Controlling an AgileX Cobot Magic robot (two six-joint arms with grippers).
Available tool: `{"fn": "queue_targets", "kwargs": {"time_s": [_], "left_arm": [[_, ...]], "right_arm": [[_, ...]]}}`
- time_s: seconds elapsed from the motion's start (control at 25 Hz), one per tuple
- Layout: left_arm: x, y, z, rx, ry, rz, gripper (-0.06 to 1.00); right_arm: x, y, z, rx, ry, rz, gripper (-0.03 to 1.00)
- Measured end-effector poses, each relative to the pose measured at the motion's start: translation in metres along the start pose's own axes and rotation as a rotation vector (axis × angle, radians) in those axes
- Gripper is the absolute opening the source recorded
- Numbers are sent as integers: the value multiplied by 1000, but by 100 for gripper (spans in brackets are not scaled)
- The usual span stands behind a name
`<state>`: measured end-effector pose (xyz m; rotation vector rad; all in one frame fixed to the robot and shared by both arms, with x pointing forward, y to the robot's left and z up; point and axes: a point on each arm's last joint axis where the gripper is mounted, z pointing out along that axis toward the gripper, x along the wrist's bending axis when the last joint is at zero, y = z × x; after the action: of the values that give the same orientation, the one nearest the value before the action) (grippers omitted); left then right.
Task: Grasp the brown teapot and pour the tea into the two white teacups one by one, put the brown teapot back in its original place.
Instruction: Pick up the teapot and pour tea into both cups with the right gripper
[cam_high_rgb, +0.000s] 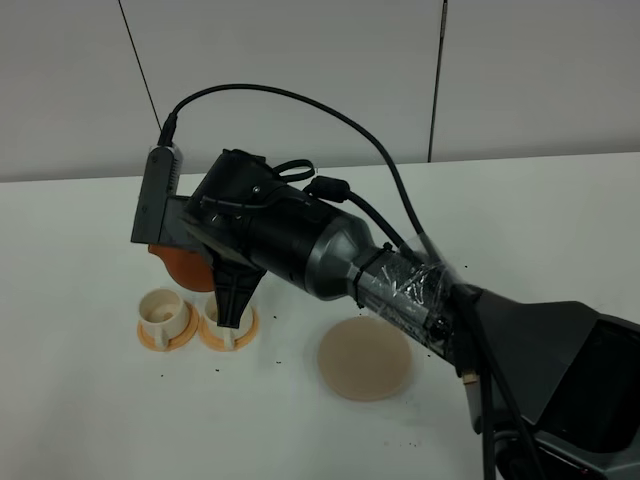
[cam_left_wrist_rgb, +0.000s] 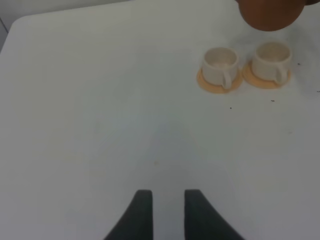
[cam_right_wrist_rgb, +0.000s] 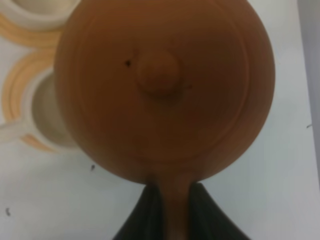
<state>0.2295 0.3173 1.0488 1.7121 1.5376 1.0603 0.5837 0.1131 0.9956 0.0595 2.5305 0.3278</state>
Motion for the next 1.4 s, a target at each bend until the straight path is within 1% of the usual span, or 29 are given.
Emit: {"fn": "queue_targets", "kwargs": {"time_s": [0.24,0.68,1.04,1.4], "left_arm": [[0,0,0,0,0,0,23],[0,0,0,0,0,0,23],[0,0,0,0,0,0,23],[0,0,0,0,0,0,23]], "right_arm": [[12,2,12,24,7,-22,9],[9,2,11,41,-33,-54,9],[10,1,12,50,-34,-57,9],[16,2,20,70,-42,-75,9]]}}
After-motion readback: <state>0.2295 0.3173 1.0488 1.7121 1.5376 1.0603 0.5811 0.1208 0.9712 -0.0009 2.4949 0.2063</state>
